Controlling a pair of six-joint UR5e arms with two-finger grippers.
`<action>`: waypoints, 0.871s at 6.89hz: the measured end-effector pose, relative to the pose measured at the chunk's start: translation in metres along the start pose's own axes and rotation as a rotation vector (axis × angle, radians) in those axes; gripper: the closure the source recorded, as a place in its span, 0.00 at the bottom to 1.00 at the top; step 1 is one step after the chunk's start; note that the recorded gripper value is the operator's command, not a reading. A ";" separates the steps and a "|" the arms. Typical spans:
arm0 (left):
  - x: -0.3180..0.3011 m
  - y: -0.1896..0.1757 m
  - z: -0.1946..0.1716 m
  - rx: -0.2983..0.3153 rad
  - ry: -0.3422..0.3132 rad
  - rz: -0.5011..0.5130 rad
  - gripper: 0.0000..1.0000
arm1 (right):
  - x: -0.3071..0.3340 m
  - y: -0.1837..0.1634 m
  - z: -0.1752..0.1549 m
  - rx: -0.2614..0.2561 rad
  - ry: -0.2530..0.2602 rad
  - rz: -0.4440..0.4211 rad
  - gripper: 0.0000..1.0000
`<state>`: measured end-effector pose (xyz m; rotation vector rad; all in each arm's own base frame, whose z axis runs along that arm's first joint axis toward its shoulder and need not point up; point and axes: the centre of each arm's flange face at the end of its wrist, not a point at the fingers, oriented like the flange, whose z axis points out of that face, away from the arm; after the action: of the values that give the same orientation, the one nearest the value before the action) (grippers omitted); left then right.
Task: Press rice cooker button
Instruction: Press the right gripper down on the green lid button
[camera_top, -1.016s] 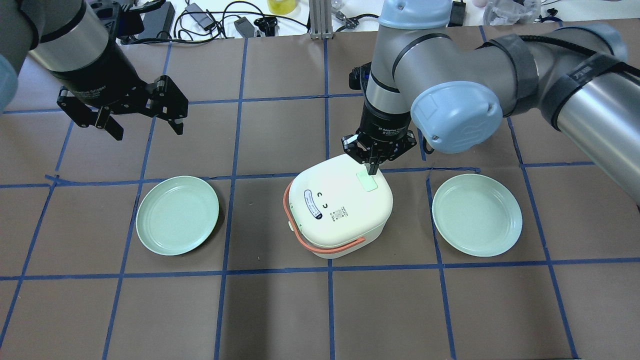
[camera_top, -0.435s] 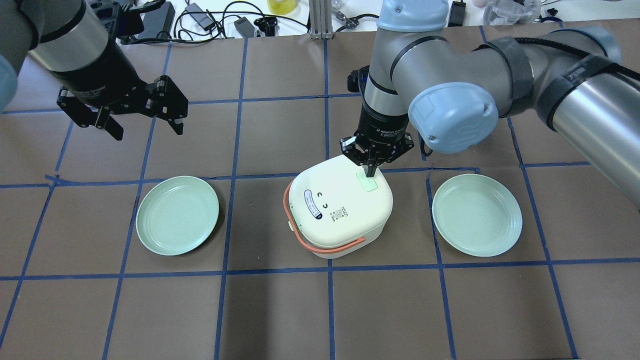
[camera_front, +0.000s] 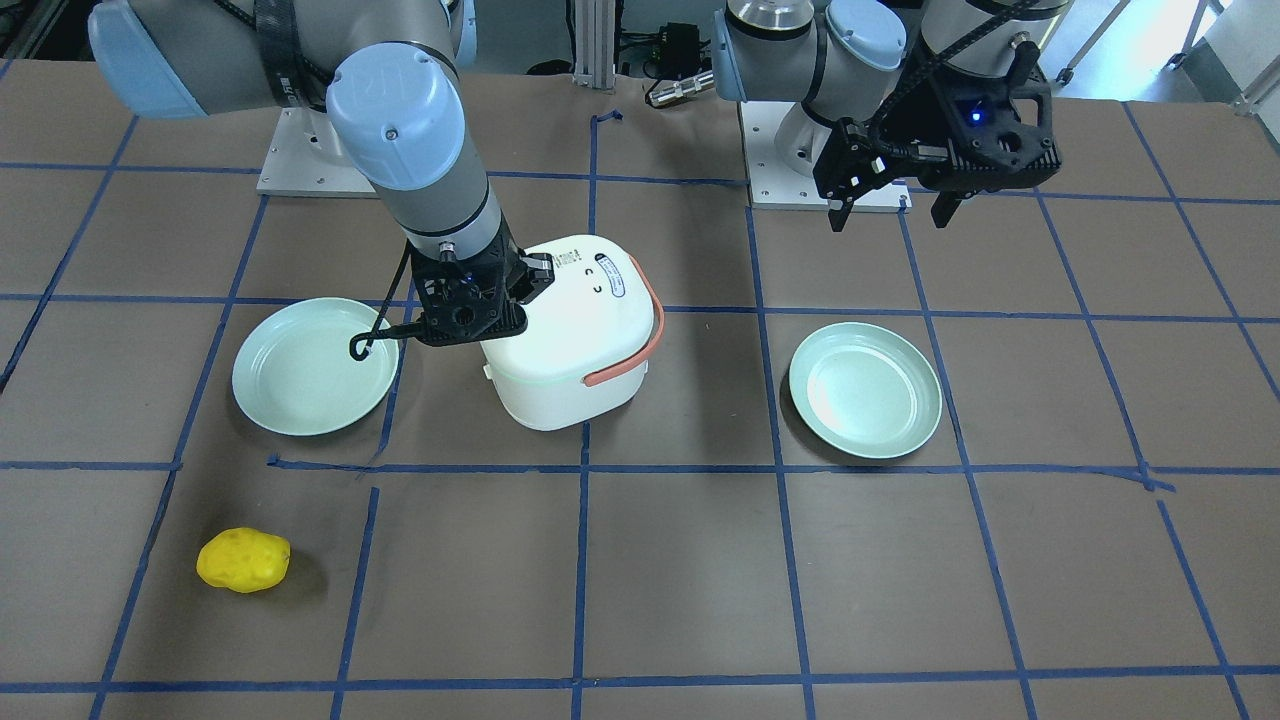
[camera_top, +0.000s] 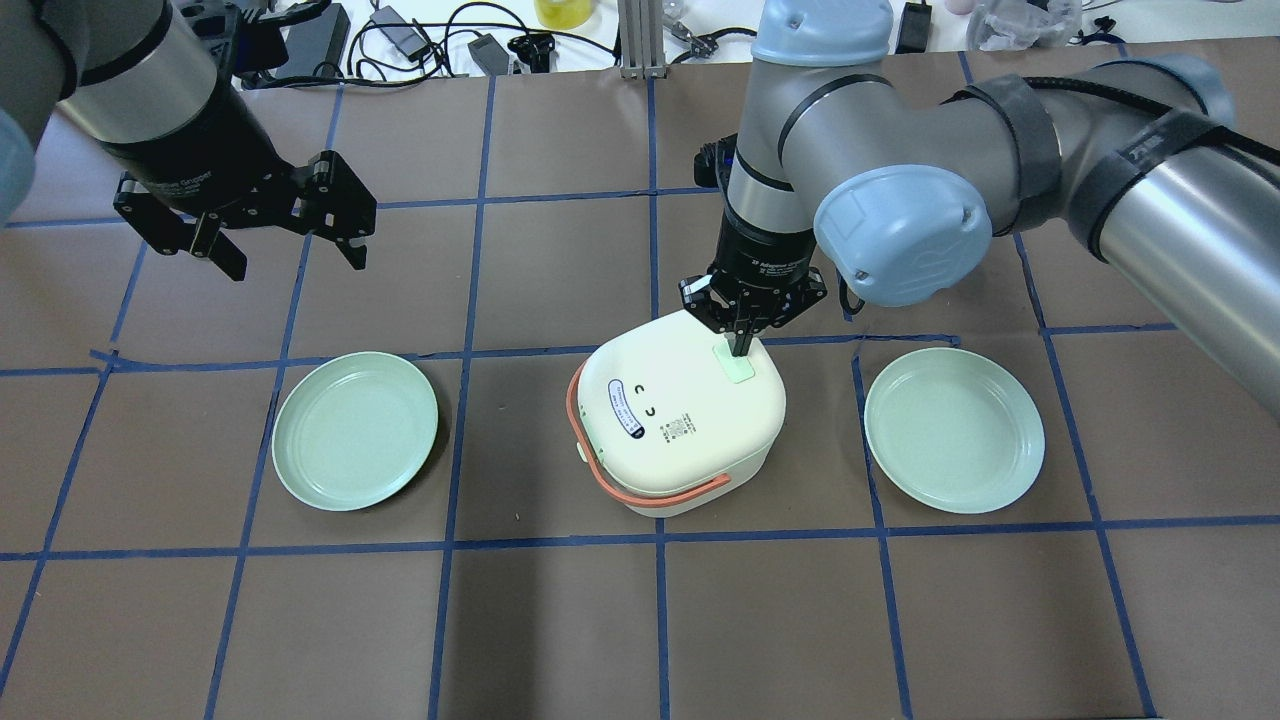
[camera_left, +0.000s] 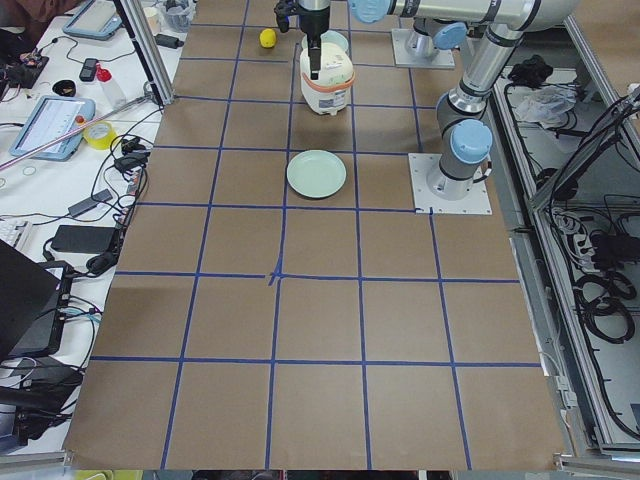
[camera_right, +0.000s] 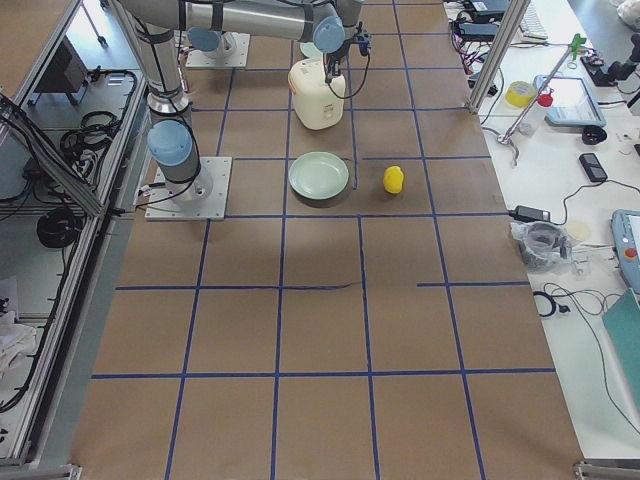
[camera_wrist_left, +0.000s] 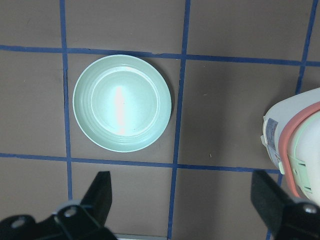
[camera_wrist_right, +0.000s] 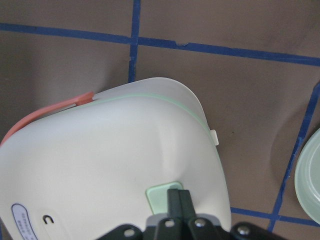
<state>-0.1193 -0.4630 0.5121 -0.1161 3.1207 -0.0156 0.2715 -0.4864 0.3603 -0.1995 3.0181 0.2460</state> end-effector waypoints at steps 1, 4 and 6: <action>0.000 0.000 0.000 0.000 0.000 0.000 0.00 | 0.000 0.000 0.001 -0.002 0.000 0.000 1.00; 0.000 0.000 0.000 0.000 0.000 0.000 0.00 | -0.002 -0.001 0.004 -0.007 0.001 -0.003 1.00; 0.000 0.000 0.000 0.000 0.000 0.000 0.00 | -0.002 -0.001 0.004 -0.008 0.001 -0.003 1.00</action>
<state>-0.1193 -0.4630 0.5121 -0.1161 3.1207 -0.0156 0.2740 -0.4862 0.3563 -0.2056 3.0184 0.2577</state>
